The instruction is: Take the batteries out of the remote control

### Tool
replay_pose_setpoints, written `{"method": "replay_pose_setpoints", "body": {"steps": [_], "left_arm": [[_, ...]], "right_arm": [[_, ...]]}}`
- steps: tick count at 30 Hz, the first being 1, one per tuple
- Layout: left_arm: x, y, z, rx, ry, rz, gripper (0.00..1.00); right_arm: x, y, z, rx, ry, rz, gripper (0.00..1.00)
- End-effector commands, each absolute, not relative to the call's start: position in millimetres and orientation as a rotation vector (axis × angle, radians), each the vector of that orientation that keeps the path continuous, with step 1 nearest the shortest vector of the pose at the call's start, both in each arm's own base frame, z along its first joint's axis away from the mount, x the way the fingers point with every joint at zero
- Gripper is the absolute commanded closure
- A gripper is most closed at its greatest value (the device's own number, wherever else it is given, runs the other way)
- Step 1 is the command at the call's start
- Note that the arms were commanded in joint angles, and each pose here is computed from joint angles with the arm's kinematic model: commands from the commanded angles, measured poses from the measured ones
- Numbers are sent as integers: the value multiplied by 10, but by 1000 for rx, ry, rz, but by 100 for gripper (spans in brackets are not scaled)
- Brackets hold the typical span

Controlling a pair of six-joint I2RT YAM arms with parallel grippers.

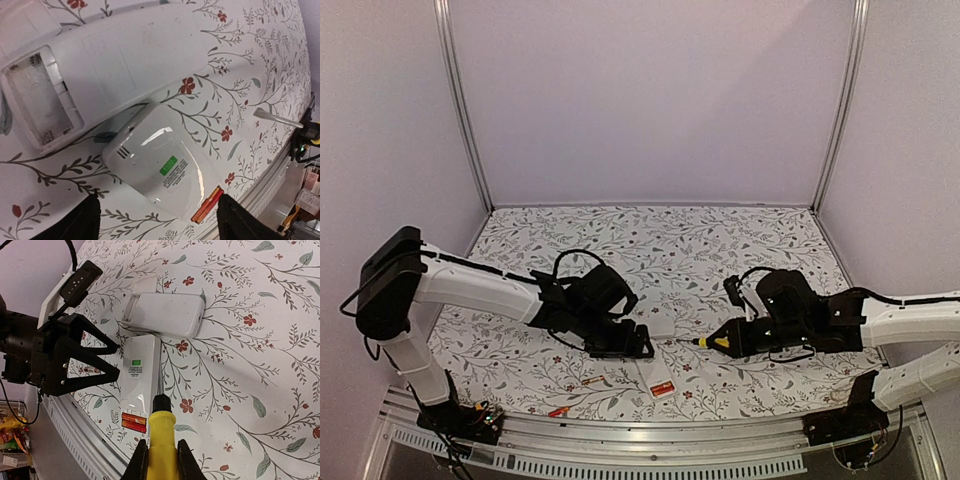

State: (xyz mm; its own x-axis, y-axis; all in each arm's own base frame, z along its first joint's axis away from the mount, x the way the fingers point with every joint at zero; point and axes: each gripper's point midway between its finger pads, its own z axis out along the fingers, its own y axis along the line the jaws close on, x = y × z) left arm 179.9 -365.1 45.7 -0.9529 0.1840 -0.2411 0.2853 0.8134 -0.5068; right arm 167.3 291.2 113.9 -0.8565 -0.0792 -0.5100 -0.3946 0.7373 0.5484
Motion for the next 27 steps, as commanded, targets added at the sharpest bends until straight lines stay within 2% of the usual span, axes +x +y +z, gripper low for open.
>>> {"method": "replay_pose_setpoints", "body": {"steps": [1,14,22,27], "left_arm": [[1846,-3803,342,300,2852,-810,20],[1985,-4045,110,397,2879,-590,18],[1967,-3921,-118,486,2898,-244,17],[1930,-3860,-195,484,2899,-179,21]], "right_arm": [[1673,2942,1141,-346,2442,931,100],[1644,2651,1149,-298,2410,869,100],[1530,2598,1111,-257,2418,918,100],[1392,2623,1089,-249,2437,979,100]]}}
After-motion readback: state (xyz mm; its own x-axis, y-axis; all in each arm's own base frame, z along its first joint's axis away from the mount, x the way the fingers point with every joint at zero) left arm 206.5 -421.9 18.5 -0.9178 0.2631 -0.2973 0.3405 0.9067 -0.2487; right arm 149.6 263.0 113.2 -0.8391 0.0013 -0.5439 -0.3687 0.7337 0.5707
